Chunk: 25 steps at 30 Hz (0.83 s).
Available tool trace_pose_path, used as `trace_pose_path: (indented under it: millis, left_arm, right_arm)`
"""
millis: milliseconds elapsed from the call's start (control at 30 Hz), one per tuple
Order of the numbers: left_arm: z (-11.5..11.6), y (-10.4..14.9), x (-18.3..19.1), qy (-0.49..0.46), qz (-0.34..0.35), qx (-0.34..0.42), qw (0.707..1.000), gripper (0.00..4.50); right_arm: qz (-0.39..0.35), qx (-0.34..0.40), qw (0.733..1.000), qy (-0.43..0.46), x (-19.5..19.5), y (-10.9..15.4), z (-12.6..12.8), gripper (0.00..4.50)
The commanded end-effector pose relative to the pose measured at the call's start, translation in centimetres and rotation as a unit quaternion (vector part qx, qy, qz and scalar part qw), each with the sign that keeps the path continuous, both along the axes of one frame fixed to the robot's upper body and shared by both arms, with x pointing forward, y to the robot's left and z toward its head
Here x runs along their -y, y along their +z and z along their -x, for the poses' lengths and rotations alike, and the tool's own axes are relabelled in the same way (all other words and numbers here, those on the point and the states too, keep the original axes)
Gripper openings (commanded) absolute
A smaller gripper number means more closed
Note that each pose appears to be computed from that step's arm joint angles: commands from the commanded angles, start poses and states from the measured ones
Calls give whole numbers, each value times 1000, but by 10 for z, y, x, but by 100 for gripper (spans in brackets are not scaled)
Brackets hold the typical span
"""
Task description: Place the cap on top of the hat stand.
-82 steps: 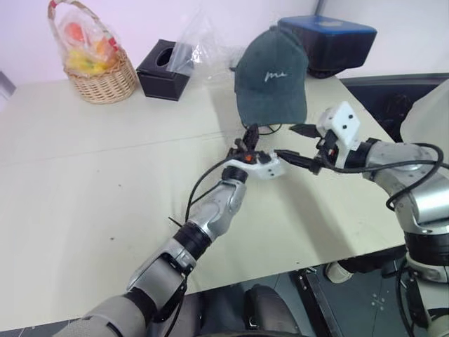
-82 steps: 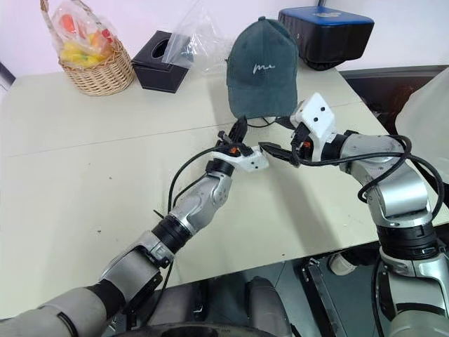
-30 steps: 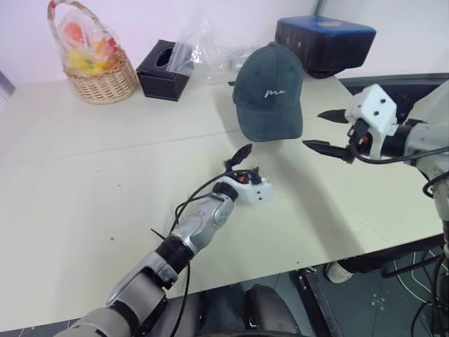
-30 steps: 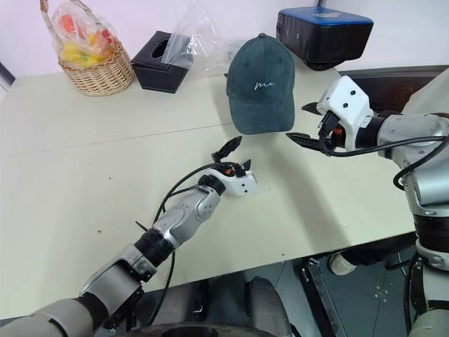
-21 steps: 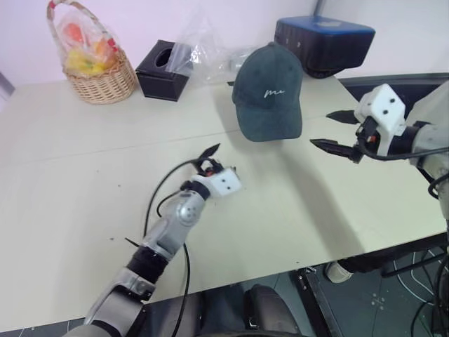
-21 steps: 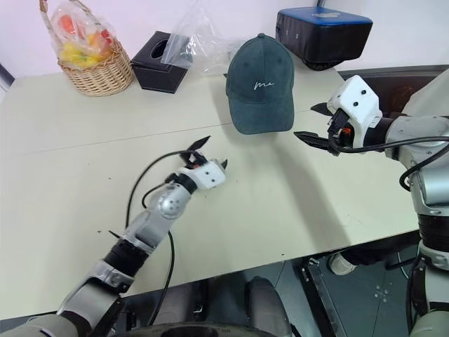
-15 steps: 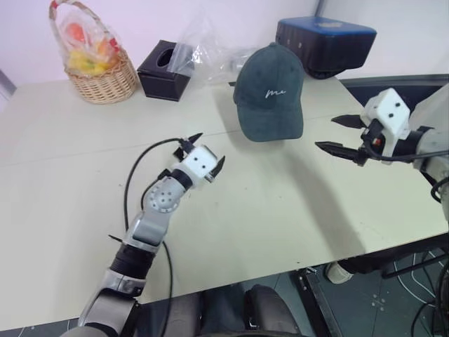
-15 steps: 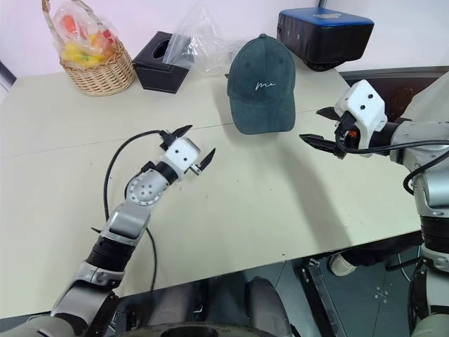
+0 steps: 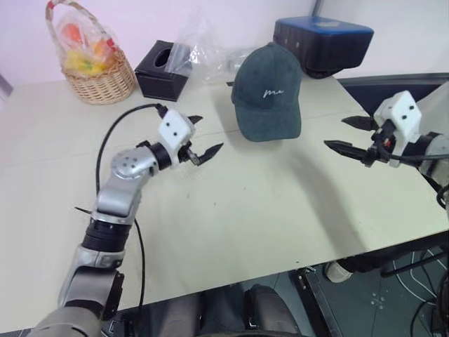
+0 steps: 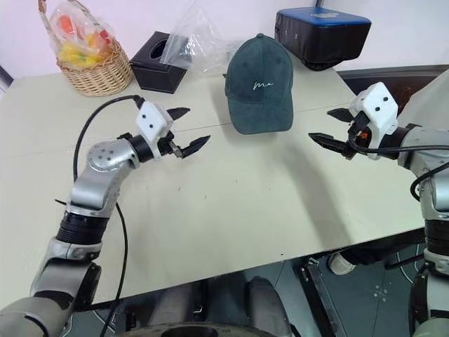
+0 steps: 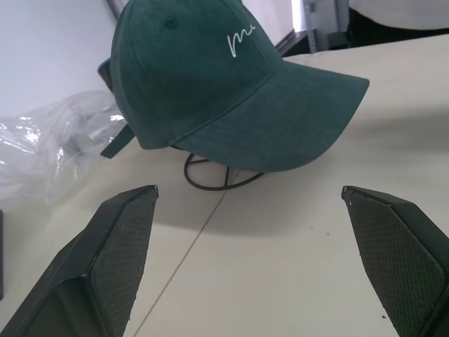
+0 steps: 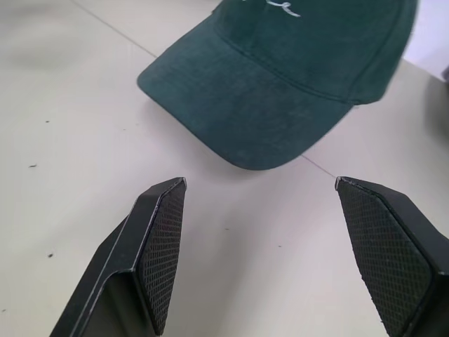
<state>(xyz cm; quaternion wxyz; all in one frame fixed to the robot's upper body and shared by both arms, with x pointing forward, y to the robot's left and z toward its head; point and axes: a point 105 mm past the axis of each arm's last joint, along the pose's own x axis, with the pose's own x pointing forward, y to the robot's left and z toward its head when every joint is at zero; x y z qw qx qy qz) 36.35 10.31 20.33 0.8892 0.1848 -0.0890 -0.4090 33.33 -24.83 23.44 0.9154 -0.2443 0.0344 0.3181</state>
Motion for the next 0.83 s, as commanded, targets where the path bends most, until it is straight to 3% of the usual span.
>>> trace_pose_path:
  millis: [33, 400, 833]
  left_arm:
    - [6, 17, -5, -32, 13, -8, 999, 442]
    - [13, 32, -2, -67, 29, -42, 996, 442]
    - [20, 32, 4, -101, 11, -31, 994, 442]
  right_arm:
    - [-13, 49, 999, 3, -2, 22, 1, 349]
    - [-10, 57, 998, 8, -8, 24, -4, 349]
    - [-5, 62, 998, 5, -7, 25, -6, 349]
